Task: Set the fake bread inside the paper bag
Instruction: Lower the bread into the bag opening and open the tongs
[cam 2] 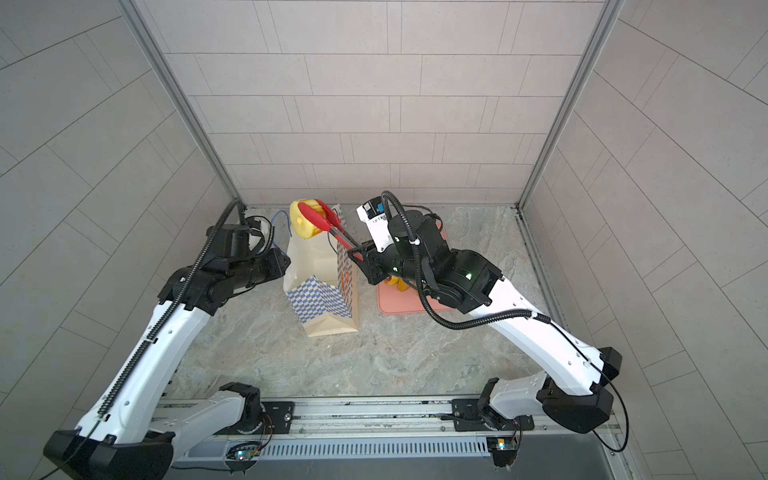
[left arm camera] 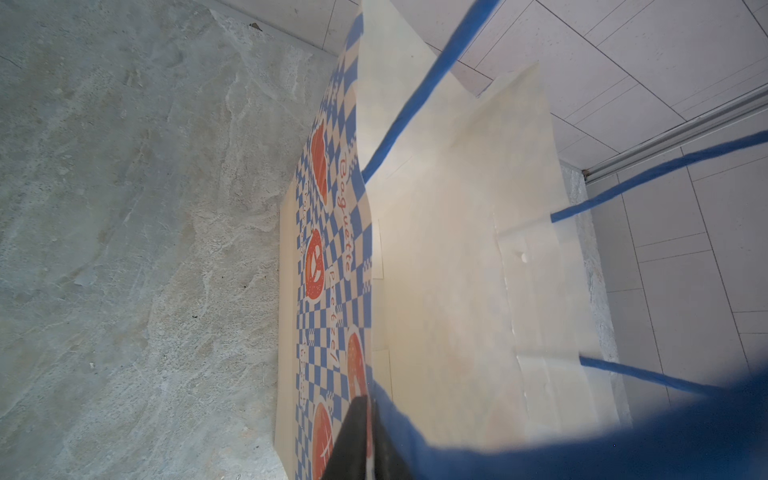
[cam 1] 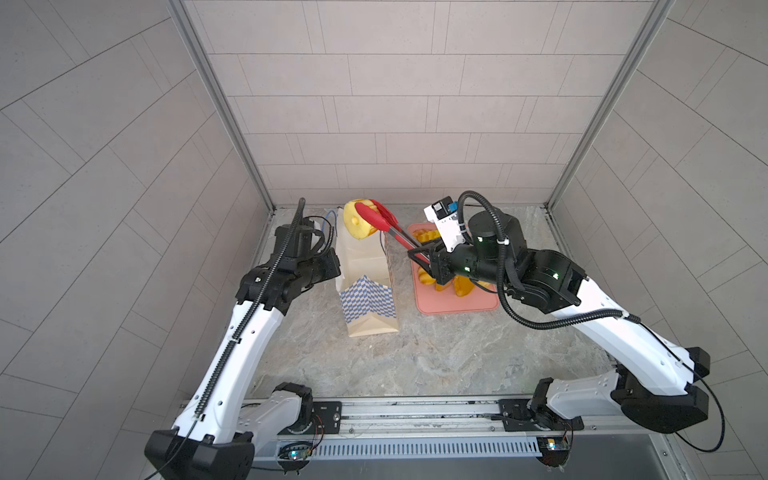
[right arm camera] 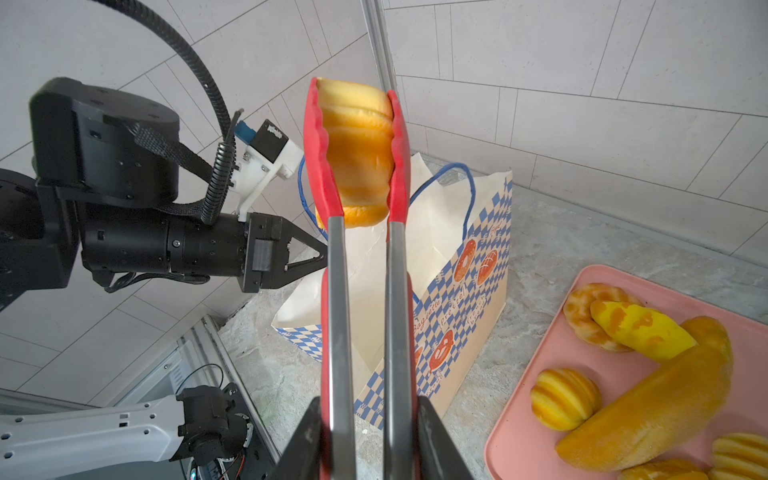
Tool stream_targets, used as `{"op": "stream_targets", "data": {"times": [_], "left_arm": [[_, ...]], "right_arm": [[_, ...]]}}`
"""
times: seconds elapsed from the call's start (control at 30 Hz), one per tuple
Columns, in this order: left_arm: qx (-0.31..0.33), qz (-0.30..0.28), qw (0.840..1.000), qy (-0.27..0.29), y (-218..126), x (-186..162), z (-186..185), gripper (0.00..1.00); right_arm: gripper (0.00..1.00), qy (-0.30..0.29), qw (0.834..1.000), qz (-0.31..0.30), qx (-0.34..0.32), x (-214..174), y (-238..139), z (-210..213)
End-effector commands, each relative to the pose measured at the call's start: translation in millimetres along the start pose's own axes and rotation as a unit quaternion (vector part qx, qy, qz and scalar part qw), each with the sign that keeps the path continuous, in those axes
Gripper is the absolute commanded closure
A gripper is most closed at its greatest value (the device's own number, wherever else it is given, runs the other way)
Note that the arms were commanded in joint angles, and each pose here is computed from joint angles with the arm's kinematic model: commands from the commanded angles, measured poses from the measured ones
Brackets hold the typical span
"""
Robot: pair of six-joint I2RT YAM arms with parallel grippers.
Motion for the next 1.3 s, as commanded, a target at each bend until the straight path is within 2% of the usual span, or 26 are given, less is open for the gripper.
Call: {"op": "stream_targets", "data": {"times": [0.0, 0.6, 0.97, 1.27], "left_arm": [[-0.009, -0.009, 1.000, 0.001, -4.4, -1.1, -1.4, 0.87], [-0.010, -0.008, 1.000, 0.002, -3.2, -0.4, -2.3, 0.87], [-0.010, -0.007, 1.000, 0.001, -3.0, -0.7, -1.9, 0.87], [-0.010, -0.006, 1.000, 0.001, -2.4, -0.8, -1.9, 0.87]], "right_arm": [[0.69, -0.012, 1.000, -0.021, -0.010, 10.8, -4.2, 1.0], [0.69, -0.052, 0.996, 0.067, -0.039, -18.5, 11.5, -2.4], [0.51, -0.055, 0.995, 0.066, -0.041, -17.9, 13.5, -1.8], [0.48, -0.053, 0.996, 0.060, -0.040, -15.7, 10.2, -1.6]]}}
Point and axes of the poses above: each gripper's point midway between its finger pads, its own y axis out along the fingers, its own z axis along the line the jaws close on, x = y × z, the point moved 7 cm from there along -y, back along the fingers, and after that the axes turned 8 degrees about -y, right-handed, at the moved point
